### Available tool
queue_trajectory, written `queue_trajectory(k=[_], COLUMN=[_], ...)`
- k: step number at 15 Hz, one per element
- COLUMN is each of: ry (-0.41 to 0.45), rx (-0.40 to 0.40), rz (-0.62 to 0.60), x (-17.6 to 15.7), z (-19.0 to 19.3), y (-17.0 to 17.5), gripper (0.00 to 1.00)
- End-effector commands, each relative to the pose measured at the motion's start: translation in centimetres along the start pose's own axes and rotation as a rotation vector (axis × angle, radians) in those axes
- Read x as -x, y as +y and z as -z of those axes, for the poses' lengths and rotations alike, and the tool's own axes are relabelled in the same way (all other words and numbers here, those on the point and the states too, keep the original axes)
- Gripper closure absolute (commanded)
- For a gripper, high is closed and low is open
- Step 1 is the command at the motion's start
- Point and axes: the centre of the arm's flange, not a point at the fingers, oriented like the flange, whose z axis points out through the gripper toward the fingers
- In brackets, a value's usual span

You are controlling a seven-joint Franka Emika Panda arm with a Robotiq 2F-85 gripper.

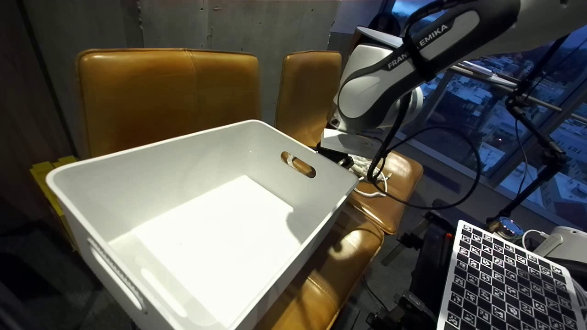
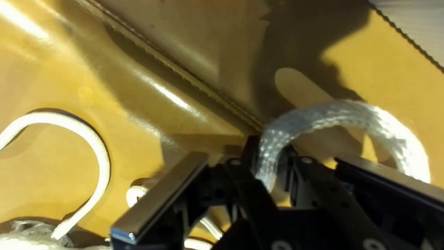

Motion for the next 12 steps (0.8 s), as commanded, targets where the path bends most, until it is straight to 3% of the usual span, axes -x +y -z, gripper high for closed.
queue_trajectory(k=[1,7,12], ry=[0.042,0.202,0.303], rx=[0.031,-0.02,-0.125], rz=[0.132,0.331,0.503], x=[1.9,2.9,7.3], z=[6.4,19.0,30.2], y=[2.5,2.9,0.4], gripper=[1.0,0.97,0.97])
